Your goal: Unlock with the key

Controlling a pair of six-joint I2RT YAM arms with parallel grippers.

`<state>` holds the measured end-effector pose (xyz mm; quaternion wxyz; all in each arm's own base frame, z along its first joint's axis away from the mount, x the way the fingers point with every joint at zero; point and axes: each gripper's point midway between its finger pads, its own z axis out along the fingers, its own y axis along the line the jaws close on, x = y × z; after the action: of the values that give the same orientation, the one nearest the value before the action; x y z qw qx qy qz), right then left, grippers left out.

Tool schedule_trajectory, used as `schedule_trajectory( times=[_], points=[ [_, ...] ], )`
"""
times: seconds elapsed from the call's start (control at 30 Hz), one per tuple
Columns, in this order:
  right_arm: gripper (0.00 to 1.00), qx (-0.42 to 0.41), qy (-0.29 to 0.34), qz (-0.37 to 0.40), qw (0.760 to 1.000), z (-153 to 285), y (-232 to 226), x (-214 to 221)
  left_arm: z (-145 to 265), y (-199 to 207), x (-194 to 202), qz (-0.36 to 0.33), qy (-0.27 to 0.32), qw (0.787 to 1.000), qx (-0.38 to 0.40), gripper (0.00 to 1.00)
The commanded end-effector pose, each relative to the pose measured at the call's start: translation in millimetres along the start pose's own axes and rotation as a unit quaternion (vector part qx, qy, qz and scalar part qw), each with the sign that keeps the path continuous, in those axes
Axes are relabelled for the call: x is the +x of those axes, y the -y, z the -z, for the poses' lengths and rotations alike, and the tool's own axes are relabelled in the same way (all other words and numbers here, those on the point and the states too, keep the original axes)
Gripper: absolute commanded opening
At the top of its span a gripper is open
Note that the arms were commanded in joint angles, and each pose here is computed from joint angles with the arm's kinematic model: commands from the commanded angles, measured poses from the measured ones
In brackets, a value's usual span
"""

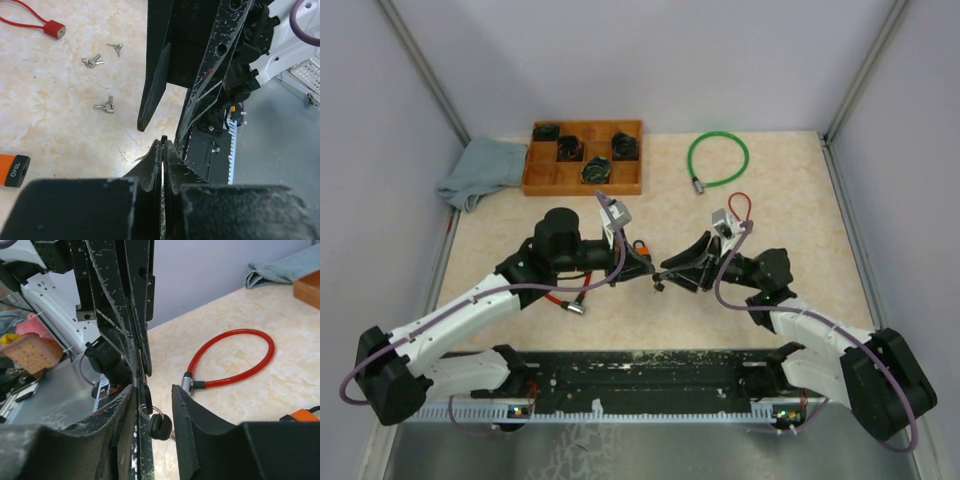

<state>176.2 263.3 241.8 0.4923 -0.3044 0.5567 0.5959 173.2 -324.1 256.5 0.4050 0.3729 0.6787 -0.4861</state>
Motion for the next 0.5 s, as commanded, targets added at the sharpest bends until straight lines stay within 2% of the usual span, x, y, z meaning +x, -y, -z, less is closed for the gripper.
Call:
schedule_trajectory(
  times=[0.0,0.27,0.47],
  points=[
    [0.33,-0.056,0.018,0.036,0.998,-6,-17,-20,-1,11,-16,-0.008,0.020,0.999,0.031,0.00],
    [0.21,-0.082,0.011,0.021,0.996,-5,-22,-10,-6,11,-18,0.003,0.028,0.999,0.045,0.00],
    [0.07,-0.091,0.006,0.021,0.996,-4,-23,-7,-6,9,-18,0.010,0.035,0.998,0.046,0.00]
  ],
)
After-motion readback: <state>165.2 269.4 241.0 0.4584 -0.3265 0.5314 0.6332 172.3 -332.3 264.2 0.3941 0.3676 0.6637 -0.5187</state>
